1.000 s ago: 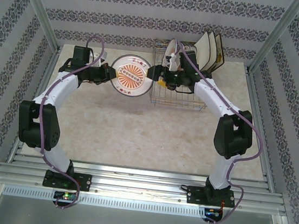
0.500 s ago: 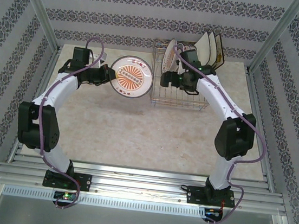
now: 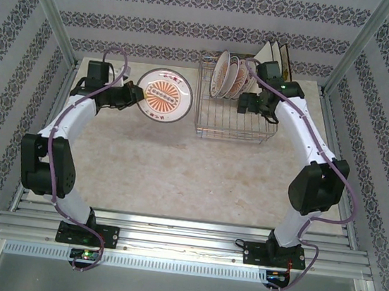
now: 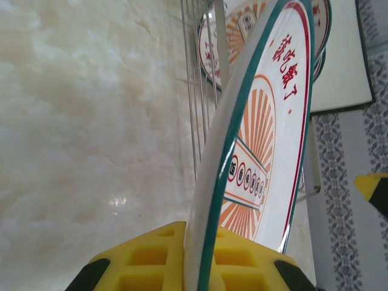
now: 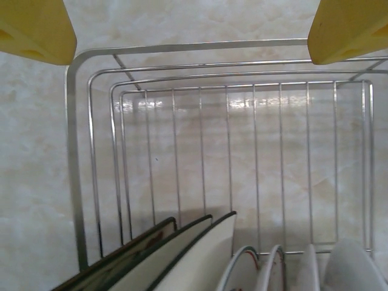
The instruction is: Unload the plates from the dish rack
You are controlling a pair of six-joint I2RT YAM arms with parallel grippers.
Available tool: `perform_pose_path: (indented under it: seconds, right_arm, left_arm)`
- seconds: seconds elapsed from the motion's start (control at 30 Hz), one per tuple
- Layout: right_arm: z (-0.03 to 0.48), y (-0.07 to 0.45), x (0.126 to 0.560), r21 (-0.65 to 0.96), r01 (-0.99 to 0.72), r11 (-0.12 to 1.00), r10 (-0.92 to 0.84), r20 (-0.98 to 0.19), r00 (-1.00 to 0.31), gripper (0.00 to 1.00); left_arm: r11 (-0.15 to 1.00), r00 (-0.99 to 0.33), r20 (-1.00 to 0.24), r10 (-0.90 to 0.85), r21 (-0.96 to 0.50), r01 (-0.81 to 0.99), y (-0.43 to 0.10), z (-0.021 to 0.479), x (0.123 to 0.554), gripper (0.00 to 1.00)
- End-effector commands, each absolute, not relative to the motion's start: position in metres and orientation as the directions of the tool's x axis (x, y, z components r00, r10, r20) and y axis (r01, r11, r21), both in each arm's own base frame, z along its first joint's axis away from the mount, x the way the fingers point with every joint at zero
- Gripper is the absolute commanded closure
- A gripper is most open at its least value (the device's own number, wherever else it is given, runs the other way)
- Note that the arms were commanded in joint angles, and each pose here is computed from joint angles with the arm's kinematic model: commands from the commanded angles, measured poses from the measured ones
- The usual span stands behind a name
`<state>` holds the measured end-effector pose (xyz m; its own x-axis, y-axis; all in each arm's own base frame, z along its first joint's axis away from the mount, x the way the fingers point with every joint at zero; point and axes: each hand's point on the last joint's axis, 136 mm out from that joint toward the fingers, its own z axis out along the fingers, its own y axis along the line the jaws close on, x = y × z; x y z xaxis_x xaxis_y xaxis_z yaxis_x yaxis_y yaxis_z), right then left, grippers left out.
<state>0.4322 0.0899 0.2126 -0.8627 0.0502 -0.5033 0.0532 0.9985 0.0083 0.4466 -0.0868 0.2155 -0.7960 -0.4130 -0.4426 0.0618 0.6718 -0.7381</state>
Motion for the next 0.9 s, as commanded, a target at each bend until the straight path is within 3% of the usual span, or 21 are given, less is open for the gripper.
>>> perform_pose_path:
  seconds: [0.0, 0.2, 0.43, 0.87]
  right_arm:
    - [0.219, 0.078, 0.426, -0.041, 0.066, 0.997, 0.036, -0.506, -0.862, 0.02]
    - [0.219, 0.069, 0.427, -0.044, 0.080, 0.996, 0.047, -0.502, -0.864, 0.02]
    - [0.217, 0.068, 0.426, -0.023, 0.080, 0.997, 0.058, -0.494, -0.868, 0.02]
    - [0.212, 0.071, 0.424, -0.013, 0.072, 0.997, 0.057, -0.481, -0.875, 0.02]
  left_arm:
    - [0.667, -0.687, -0.538, -0.489, -0.738, 0.102, -0.060, 0.258, 0.466, 1.00]
    - [0.674, -0.573, -0.535, -0.620, -0.738, -0.039, 0.008, 0.260, 0.475, 1.00]
    - [0.548, -0.442, -0.425, -0.790, -0.812, -0.199, 0.085, 0.211, 0.483, 1.00]
    - [0.437, -0.322, -0.336, -0.885, -0.839, -0.325, 0.140, 0.147, 0.525, 1.00]
